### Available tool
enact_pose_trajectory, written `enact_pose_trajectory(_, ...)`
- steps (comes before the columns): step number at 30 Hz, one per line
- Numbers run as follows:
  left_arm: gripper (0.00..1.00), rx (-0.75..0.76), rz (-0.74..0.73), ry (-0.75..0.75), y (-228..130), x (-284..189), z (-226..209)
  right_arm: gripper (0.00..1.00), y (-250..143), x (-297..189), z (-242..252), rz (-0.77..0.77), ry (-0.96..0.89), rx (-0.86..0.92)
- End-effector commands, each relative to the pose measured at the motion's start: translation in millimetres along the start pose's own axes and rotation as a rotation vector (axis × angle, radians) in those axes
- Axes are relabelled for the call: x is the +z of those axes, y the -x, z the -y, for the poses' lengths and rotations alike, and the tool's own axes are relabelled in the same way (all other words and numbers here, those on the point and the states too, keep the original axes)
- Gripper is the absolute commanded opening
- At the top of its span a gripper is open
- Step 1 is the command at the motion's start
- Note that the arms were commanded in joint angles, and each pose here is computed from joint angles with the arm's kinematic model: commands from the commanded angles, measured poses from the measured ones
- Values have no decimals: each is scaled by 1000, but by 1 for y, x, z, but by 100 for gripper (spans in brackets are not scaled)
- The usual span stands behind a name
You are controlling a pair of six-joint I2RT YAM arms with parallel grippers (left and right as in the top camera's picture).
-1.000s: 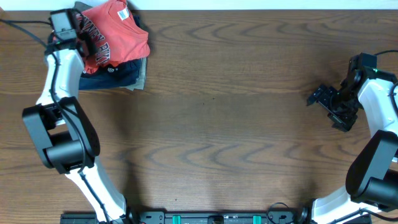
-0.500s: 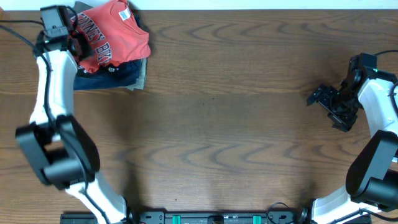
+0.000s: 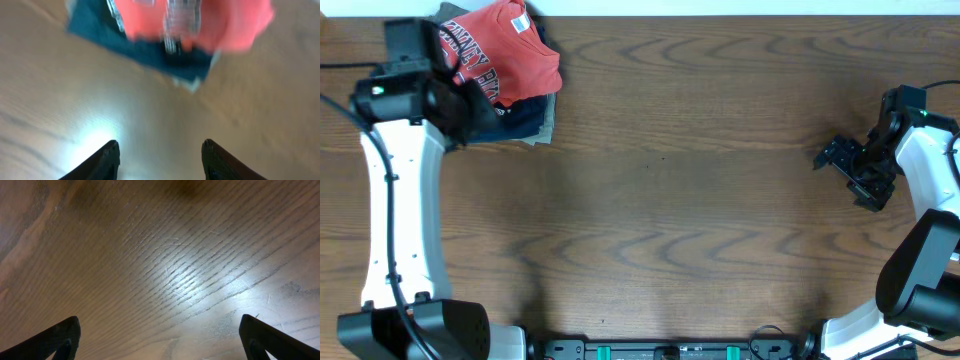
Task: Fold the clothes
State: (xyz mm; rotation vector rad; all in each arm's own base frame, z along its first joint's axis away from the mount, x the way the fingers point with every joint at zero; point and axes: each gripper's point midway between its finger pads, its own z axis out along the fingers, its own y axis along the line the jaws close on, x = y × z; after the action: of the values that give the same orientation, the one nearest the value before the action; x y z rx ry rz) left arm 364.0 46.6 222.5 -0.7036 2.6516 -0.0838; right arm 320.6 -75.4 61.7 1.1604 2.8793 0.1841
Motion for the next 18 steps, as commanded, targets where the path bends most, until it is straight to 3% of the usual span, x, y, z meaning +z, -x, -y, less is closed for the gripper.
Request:
enact_pose_trajectory(1, 54, 58, -96, -25, -36, 10, 11, 99, 4, -5, -1, 18, 5, -10)
enact_pose_trajectory(7, 54, 151, -121, -104, -99, 14, 25, 99, 4, -5, -1, 18, 5, -11)
enact_pose_trajectory(16, 55, 248, 33, -319, -178, -4, 32, 99, 4, -5, -1, 18, 5, -10)
enact_pose_trajectory(17, 68, 246, 47, -335, -182, -7, 31, 99, 4, -5, -1, 18, 5, -10)
enact_pose_trajectory(18, 99, 251, 61, -349, -186, -9, 30, 99, 4, -5, -1, 18, 5, -10)
